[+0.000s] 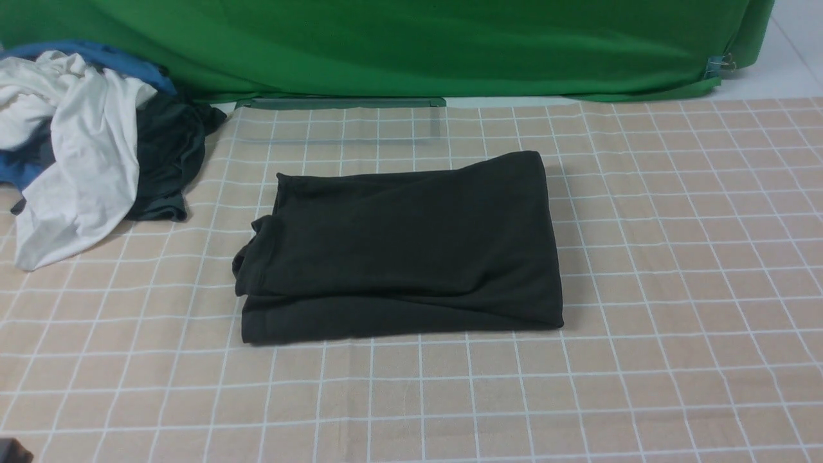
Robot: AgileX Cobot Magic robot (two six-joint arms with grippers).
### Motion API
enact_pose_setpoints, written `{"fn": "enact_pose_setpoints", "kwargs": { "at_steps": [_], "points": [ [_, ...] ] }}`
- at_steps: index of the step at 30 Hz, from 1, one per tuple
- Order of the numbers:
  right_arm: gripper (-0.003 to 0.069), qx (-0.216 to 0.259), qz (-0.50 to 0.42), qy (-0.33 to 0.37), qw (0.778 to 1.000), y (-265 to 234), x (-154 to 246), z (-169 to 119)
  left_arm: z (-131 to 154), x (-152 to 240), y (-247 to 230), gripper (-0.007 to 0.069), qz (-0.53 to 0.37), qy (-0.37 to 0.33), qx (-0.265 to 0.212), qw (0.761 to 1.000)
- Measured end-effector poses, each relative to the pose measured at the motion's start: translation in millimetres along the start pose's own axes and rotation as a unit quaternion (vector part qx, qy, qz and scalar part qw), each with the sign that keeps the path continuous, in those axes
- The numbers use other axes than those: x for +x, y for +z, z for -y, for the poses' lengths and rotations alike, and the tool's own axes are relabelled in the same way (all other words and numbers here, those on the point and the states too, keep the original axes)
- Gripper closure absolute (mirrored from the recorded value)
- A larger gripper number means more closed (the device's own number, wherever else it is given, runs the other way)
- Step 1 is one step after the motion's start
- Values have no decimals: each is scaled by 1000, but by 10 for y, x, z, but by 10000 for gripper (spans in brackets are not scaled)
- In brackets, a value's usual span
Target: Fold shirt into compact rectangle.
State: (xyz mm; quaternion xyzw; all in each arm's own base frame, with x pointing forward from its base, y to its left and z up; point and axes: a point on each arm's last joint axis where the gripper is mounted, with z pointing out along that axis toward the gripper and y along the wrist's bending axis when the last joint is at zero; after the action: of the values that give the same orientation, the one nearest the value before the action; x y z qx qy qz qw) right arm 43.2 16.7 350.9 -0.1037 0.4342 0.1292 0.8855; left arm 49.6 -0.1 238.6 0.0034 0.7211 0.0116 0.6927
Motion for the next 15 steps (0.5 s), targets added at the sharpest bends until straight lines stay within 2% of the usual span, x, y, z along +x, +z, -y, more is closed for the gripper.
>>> {"fn": "enact_pose_setpoints", "kwargs": {
  "at_steps": [6, 15],
  "points": [
    [422, 0, 0, 0, 1000, 0, 0, 0, 2, 469, 75, 606, -60, -31, -4, 998],
    [422, 0, 0, 0, 1000, 0, 0, 0, 35, 492, 79, 606, -61, -20, 27, 998]
  ]
}}
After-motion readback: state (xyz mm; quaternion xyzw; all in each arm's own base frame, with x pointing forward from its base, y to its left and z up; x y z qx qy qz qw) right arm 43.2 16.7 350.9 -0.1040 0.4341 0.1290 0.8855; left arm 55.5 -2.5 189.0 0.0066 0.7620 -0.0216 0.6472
